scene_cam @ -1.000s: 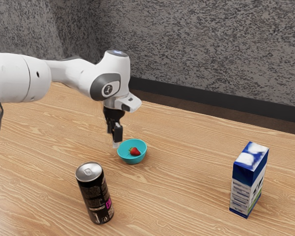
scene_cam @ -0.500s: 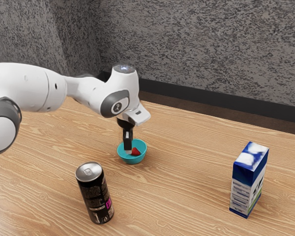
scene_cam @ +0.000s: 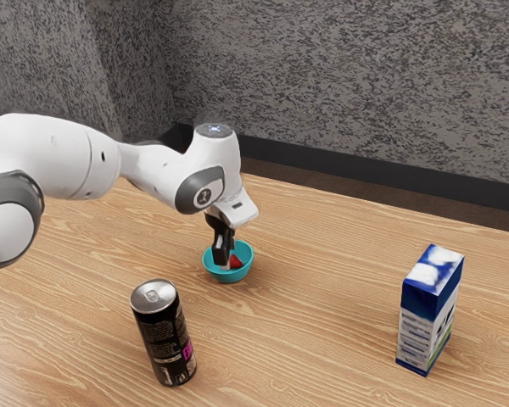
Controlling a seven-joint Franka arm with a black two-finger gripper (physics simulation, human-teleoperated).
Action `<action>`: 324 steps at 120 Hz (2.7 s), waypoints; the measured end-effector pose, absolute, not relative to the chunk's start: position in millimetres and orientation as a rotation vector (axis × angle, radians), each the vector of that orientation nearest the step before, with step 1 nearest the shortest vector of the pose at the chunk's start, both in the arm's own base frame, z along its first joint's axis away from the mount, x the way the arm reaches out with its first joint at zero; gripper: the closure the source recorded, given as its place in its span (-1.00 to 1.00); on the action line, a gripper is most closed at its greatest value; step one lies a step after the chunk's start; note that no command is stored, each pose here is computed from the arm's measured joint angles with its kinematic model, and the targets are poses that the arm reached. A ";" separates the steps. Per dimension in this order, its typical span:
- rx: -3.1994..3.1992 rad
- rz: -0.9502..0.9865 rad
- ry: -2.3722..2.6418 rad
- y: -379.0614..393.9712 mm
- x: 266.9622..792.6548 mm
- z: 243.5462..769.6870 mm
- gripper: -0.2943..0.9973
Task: Take strawberry from the bowl
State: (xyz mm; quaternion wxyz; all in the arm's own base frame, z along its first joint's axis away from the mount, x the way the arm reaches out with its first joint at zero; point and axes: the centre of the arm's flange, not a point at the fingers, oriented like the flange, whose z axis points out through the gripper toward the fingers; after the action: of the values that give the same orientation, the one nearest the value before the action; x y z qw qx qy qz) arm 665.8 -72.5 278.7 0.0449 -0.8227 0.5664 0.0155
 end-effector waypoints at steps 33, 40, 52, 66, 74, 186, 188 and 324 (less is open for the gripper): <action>-2.467 0.045 1.775 -66.9 671.0 267.3 -0.13; -2.458 0.039 1.782 -66.0 672.3 266.3 -0.13; -2.445 0.033 1.796 -66.1 673.2 263.8 -0.11; -2.434 0.027 1.809 -66.6 673.7 260.3 -0.07; -2.430 0.025 1.814 -66.6 674.2 256.8 -0.06; -2.424 -0.026 1.807 -65.9 676.4 256.0 0.29; -2.424 -0.027 1.806 -65.9 676.2 256.4 0.29; -2.599 0.031 1.567 -95.5 542.6 312.2 -0.29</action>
State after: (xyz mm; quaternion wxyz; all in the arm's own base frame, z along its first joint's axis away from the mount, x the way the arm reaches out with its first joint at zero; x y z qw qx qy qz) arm 542.6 -95.5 312.2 0.0531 -0.8551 0.5157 0.0101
